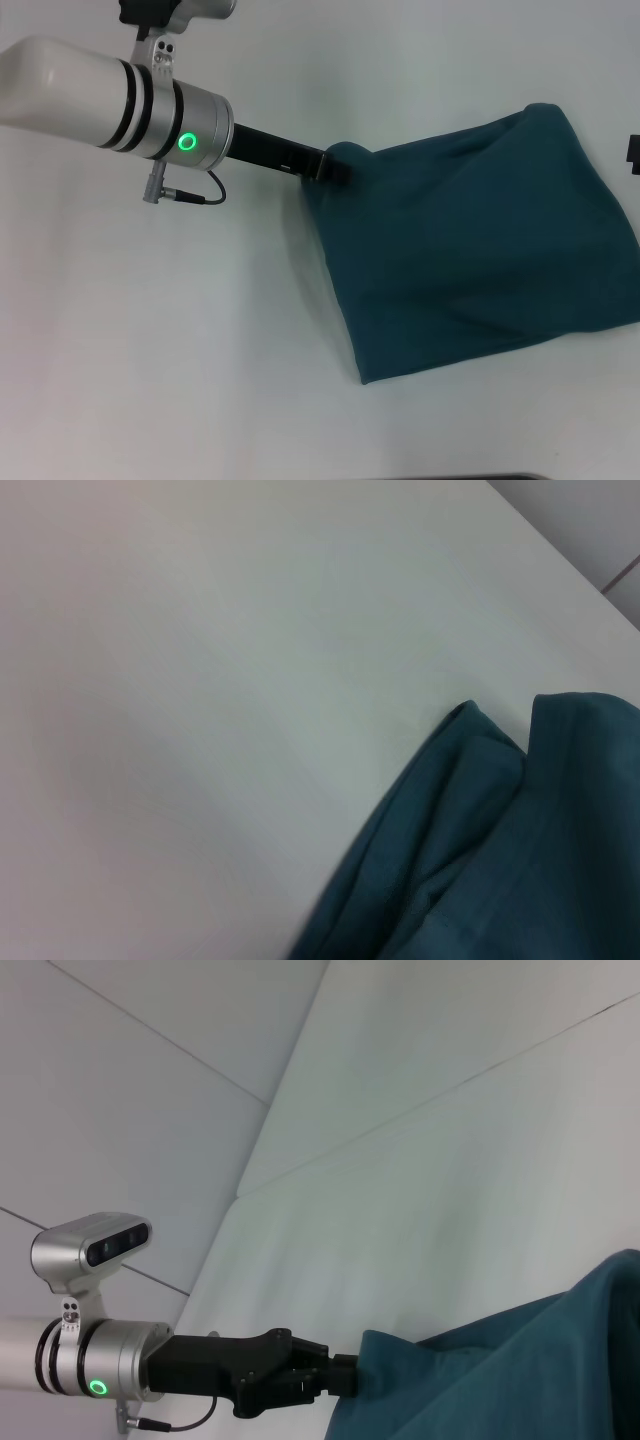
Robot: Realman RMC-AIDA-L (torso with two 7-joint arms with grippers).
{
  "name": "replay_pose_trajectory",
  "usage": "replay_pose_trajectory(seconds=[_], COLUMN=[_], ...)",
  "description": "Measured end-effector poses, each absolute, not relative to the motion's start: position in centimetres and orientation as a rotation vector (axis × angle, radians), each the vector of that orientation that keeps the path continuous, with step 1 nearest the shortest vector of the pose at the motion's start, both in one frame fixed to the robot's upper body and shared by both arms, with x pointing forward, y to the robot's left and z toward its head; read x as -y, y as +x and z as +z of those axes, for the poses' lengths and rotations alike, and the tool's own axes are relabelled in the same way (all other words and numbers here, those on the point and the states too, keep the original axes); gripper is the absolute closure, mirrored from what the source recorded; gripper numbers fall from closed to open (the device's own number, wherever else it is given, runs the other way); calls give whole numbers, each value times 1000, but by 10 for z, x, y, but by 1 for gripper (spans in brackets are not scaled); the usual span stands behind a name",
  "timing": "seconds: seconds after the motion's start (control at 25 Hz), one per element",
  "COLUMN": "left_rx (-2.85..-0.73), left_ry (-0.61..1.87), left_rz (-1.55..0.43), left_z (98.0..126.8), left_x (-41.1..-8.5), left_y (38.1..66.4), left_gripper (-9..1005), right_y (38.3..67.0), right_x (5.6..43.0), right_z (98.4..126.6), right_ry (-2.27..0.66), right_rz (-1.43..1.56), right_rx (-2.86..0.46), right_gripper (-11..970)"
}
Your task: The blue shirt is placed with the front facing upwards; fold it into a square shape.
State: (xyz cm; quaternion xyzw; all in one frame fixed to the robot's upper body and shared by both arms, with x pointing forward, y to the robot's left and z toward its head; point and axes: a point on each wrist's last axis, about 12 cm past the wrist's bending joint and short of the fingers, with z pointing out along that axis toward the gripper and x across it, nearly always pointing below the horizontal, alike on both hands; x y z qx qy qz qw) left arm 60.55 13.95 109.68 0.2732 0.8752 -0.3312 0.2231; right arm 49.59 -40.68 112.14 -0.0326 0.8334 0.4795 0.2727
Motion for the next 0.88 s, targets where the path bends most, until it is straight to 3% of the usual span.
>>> replay_pose_trajectory(seconds=[0.36,0.6,0.88], left_rx=[-2411,-2405,-2406], left_ry=[754,726,694], left_rz=[-907,-901,-875], left_z=[1097,1097,1096], left_x=[-140,-144,-151], left_y=[606,608,610], left_gripper=[934,999,996], right_y=[496,493,483], right_x=[407,408,413], right_z=[1121,1120,1117], right_ry=[-88,-88,-83], right_rz=[1287,1286,1285], right_rx=[-2243,-2245,-2257], right_gripper=[183,183,183])
